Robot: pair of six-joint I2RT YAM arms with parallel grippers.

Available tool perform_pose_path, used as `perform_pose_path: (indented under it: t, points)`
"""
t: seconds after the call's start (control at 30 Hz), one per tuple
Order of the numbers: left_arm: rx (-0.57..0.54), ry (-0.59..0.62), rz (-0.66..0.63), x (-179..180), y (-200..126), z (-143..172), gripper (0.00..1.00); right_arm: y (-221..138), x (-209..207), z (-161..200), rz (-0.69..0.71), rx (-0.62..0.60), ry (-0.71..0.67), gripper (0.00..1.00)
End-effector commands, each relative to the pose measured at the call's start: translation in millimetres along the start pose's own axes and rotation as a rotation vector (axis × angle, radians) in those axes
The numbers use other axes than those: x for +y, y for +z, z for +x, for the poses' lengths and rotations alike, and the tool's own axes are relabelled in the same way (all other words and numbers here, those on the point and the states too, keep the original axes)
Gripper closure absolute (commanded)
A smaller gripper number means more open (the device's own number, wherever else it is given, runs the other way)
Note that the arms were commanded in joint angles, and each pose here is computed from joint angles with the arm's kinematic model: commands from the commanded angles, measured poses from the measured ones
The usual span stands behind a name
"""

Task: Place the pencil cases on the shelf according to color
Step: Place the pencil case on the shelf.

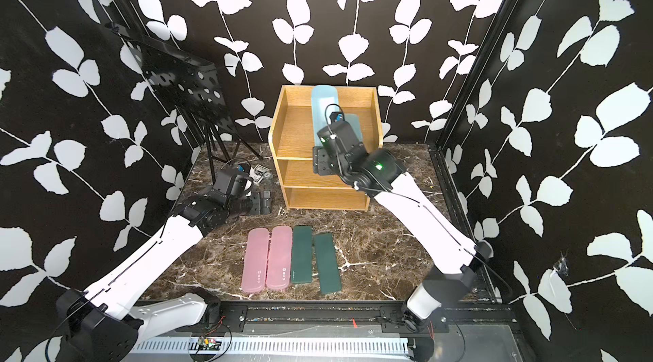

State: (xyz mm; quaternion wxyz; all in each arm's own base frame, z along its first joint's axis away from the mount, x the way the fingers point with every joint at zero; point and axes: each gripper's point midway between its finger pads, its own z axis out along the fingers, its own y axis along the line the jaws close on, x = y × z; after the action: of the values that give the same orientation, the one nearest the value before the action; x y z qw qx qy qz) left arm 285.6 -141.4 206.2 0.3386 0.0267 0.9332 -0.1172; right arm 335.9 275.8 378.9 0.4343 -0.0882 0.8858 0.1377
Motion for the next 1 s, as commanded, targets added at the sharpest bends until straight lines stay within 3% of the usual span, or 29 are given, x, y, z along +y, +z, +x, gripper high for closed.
perform_pose_path:
  t: [0.0, 0.13, 0.23, 0.37, 0.5, 0.6, 0.73, 0.97]
  points:
    - [-0.016, -0.005, -0.01, 6.3, -7.3, 6.5, 0.01, 4.3, 2.2, -22.7, -0.012, -0.031, 0.036, 0.58]
    - [-0.001, -0.007, -0.011, 8.2, -7.6, 13.1, 0.01, 28.5, 4.9, -21.1, 0.013, 0.003, 0.041, 0.57]
    - [-0.002, -0.018, 0.0, 7.3, -6.3, 15.2, 0.01, 41.4, 0.2, -18.9, 0.055, 0.026, 0.049, 0.5]
    - [0.01, -0.022, 0.017, 4.0, -3.3, 17.5, 0.01, 51.9, 0.0, -15.8, 0.069, 0.05, 0.052, 0.16]
    - [0.018, -0.024, 0.016, 4.7, -2.2, 20.4, 0.01, 48.5, 7.6, -24.7, 0.028, 0.027, 0.056, 0.07]
    - [0.016, -0.03, 0.013, 6.1, -2.4, 22.1, 0.01, 36.2, 12.6, -39.7, -0.006, -0.023, 0.055, 0.01]
    - [0.017, -0.034, 0.009, 7.4, -2.0, 23.5, 0.01, 8.3, 19.8, -63.7, -0.074, -0.105, 0.039, 0.01]
    - [0.029, -0.041, 0.009, 7.4, 1.6, 26.7, 0.01, -64.0, 17.8, -87.2, -0.177, -0.255, 0.044, 0.01]
